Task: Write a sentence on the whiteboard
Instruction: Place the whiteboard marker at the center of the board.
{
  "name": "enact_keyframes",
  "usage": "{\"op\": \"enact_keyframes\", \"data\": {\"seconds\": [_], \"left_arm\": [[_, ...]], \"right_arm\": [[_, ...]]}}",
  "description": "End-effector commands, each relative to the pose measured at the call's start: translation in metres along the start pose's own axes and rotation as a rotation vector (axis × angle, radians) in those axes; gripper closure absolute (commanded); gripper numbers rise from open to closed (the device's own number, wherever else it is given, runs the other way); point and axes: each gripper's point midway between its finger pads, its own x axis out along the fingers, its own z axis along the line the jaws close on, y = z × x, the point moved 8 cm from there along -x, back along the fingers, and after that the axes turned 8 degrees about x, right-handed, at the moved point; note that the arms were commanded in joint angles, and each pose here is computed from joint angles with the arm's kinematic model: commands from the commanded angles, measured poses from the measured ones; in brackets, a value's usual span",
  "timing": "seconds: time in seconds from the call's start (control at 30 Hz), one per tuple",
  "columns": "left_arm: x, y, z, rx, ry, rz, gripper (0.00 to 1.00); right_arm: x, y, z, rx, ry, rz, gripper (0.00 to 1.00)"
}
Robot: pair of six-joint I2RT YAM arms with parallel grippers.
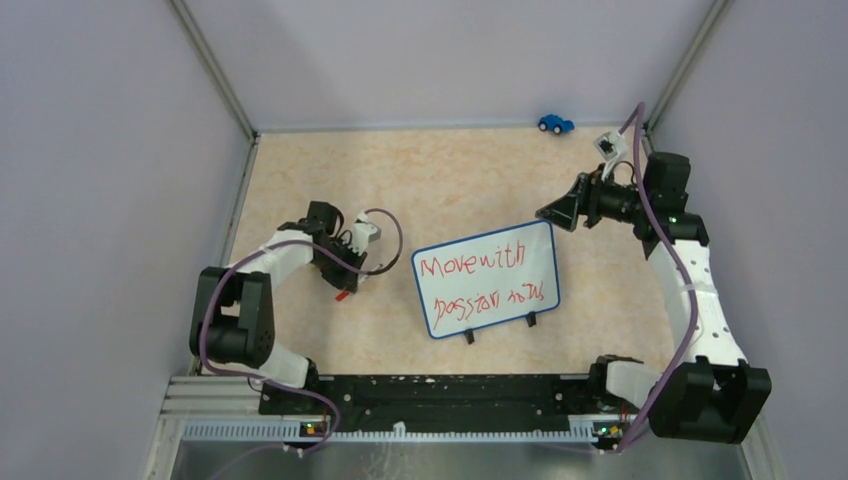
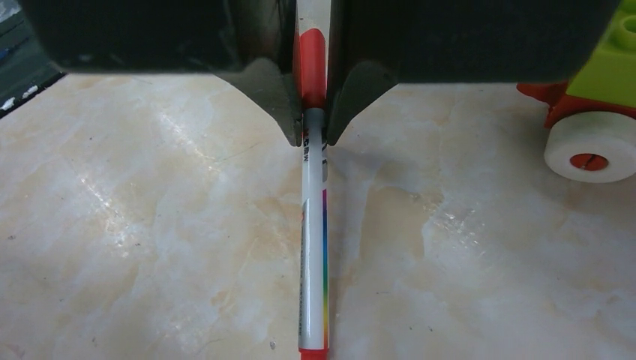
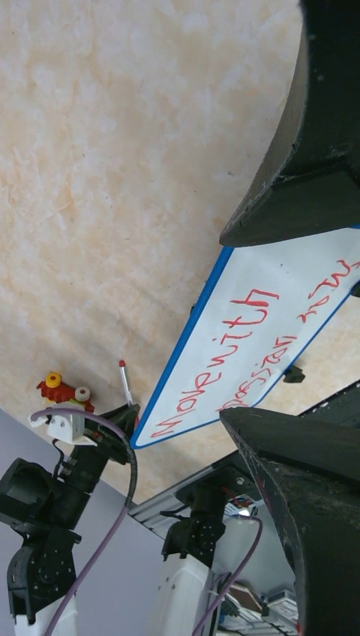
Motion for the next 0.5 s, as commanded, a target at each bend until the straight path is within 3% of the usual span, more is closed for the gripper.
{"op": "enact_keyframes", "data": {"seconds": [0.0,0.27,0.43,0.47], "left_arm": [[0.009,0.003,0.008,0.033,-0.027,0.011,0.76],[-0.005,-0.004,0.005,0.043,-0.029,-0.004,0.41],[-0.029,-0.025,-0.001,0.037,-0.003,-0.085,0.04],[-0.033,-0.031,-0.001,0.034,0.004,-0.100,0.02]], "right_arm": [[-0.005,-0.005,0.003,-0.071,0.005,-0.026,0.25],[-0.003,-0.003,-0.001,-0.056,0.013,-0.014,0.25],[-0.004,-0.005,-0.001,-0.094,0.020,-0.014,0.25],[-0.004,-0.007,-0.001,-0.099,0.024,-0.012,0.24]]}}
